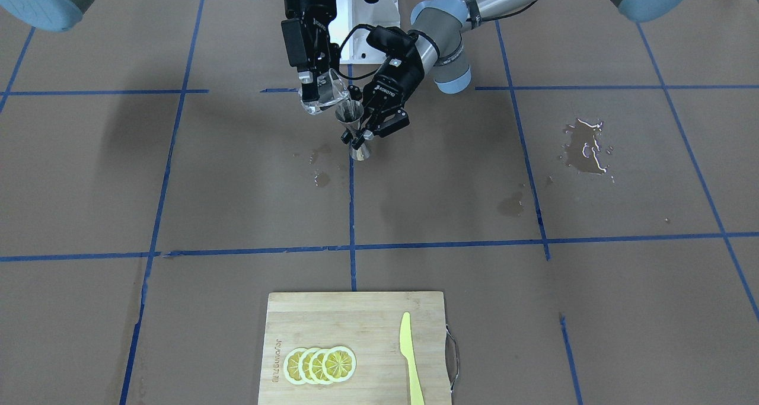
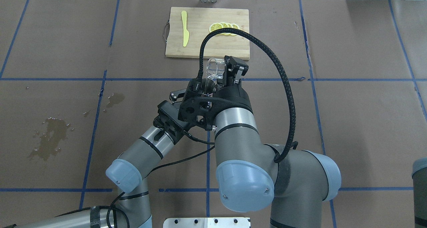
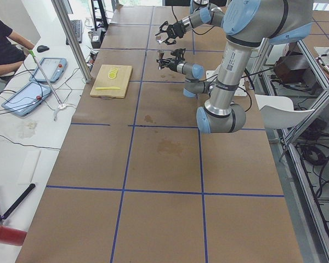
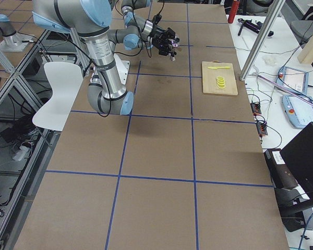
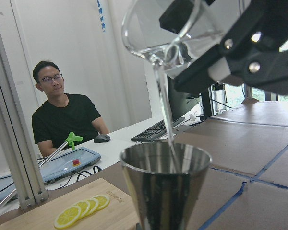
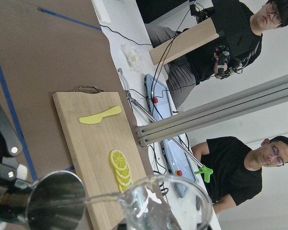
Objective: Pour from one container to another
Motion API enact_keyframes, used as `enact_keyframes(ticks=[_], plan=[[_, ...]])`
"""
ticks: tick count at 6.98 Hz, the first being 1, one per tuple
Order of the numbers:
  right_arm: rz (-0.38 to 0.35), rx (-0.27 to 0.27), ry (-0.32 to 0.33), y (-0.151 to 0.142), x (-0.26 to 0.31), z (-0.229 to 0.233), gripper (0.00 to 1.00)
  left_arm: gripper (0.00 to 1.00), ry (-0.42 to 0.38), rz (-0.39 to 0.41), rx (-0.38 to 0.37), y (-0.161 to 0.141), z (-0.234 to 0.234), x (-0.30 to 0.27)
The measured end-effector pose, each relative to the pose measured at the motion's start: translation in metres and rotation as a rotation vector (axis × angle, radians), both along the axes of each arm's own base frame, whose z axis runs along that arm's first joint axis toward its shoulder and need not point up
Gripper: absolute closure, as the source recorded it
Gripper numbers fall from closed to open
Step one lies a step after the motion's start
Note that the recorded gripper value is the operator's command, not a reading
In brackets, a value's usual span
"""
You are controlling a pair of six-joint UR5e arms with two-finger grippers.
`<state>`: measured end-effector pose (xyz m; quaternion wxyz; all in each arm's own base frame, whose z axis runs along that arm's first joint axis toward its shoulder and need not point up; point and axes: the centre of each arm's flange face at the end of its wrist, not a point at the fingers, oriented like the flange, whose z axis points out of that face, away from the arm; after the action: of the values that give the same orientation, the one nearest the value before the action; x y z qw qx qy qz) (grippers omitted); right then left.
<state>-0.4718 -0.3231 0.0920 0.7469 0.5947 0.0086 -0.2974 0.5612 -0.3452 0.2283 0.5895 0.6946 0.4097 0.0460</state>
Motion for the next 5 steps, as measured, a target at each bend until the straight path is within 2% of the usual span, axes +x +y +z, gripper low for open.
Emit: enact_keyframes(ticks=[5], plan=[[-0.019, 0.02, 0.074, -0.0002, -0.0004, -0.0041, 1.0, 1.0, 0.0, 0.0, 0.0, 0.0001, 0.0, 0.0]])
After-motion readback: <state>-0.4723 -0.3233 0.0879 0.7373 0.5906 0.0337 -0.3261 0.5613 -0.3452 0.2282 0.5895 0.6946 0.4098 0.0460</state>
